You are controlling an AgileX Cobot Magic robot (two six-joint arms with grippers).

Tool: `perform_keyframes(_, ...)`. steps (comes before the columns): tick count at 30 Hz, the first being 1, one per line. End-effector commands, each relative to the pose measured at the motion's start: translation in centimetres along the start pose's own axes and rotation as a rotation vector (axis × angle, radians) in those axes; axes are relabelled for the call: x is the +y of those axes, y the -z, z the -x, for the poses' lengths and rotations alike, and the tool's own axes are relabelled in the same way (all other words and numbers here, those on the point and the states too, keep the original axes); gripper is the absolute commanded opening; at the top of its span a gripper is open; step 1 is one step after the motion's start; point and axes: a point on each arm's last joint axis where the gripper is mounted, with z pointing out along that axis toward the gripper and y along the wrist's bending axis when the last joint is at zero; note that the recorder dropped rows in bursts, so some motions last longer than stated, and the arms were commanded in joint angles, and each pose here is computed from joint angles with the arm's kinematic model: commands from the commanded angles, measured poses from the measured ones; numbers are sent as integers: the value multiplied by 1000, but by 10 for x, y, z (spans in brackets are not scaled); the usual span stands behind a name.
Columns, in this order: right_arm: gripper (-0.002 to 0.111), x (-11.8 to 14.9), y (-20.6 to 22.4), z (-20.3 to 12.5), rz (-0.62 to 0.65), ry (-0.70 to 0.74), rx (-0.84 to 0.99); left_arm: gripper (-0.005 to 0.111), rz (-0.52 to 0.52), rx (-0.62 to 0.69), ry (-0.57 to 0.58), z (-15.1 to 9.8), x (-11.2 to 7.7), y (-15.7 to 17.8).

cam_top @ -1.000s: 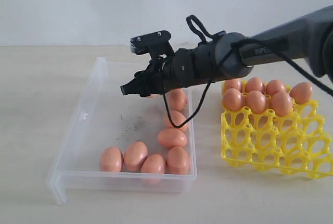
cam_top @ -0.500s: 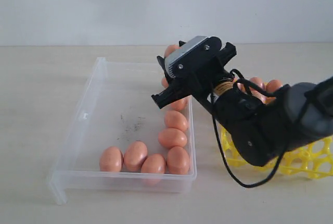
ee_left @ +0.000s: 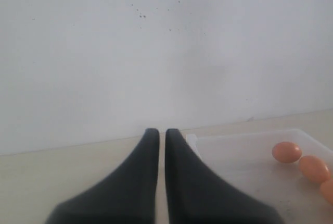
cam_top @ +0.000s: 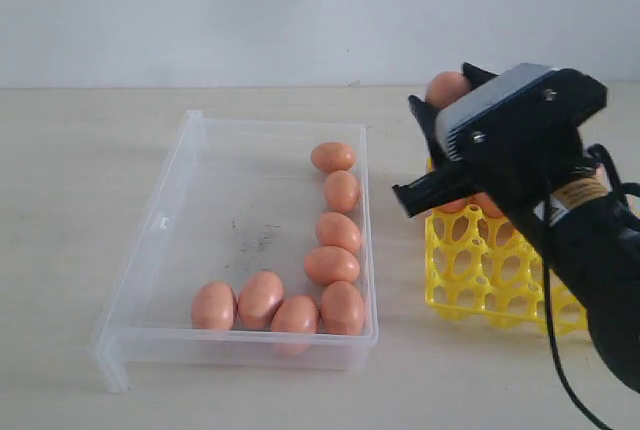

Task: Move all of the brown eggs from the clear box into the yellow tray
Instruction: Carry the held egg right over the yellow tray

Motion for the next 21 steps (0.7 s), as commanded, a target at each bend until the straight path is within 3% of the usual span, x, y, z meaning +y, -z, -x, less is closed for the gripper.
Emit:
perform_keyframes(1,0,-31,11,-14,-128,-207,50,4,-7,1,1,-1,0,0)
perform_keyframes(6,0,-54,17,-22,-230,-214,79,4,-7,1,1,-1,0,0)
perform_keyframes(11,0,-78,22,-45,-311,-466,183,4,-7,1,1,-1,0,0)
perform_keyframes(14,0,-86,30,-43,-269,-518,79,4,-7,1,1,-1,0,0)
perform_keyframes(21,0,-97,53,-63,-243,-559,156,4,-7,1,1,-1,0,0)
